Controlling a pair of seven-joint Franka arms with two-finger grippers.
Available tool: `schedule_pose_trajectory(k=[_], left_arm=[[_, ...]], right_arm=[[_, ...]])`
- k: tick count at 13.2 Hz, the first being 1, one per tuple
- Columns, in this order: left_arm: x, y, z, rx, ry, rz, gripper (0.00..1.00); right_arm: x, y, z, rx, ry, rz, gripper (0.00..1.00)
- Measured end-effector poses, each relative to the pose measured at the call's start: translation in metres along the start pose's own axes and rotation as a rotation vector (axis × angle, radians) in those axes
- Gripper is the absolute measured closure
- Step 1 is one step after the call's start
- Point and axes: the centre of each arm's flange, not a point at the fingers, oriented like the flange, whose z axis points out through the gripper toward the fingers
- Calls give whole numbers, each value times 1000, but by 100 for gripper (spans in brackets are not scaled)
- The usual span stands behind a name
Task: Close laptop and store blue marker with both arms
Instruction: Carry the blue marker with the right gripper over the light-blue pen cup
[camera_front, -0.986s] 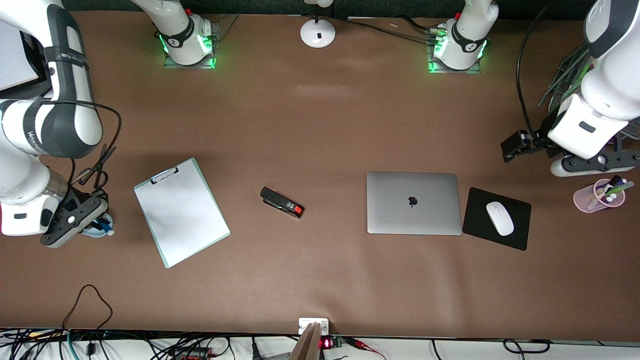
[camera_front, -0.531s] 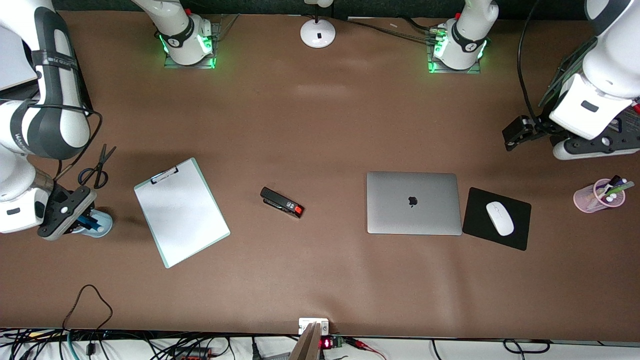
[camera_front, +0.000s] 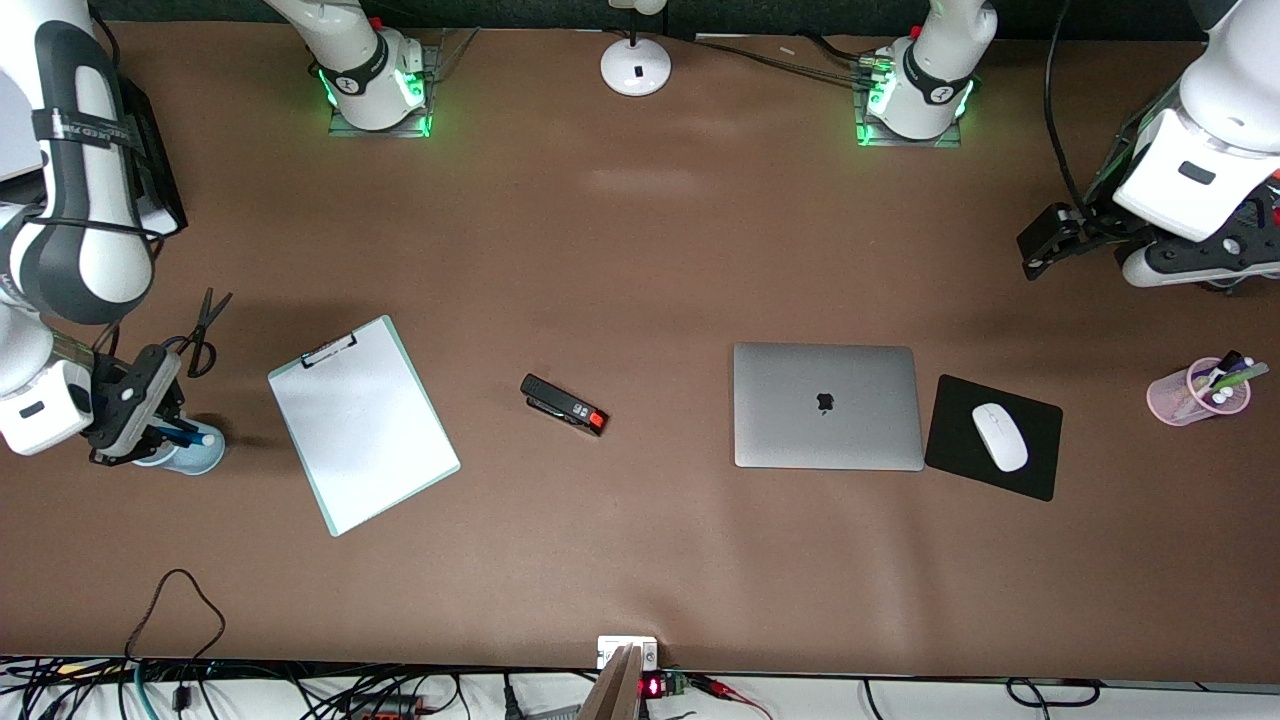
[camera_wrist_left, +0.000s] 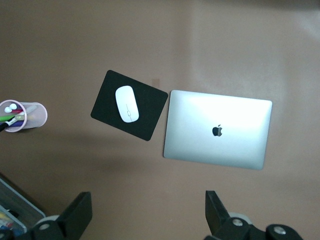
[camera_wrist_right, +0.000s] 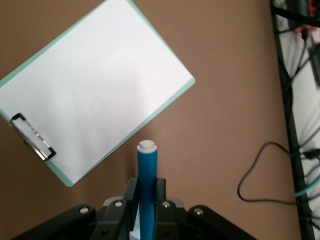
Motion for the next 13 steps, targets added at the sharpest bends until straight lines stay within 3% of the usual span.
schedule_pose_trajectory(k=[4, 6, 10, 13], left_arm=[[-5, -2, 0, 5, -11, 49, 0], [-4, -8, 1, -29, -22, 64, 0], [2, -39, 7, -78, -40, 97, 0], [2, -43, 7, -78, -44, 92, 0]], right_arm=[[-24, -14, -5, 89, 109, -87, 83], [-42, -20, -6, 116, 159, -120, 83], [-64, -27, -5, 137, 217, -191, 83], [-73, -29, -6, 138, 227, -224, 83]])
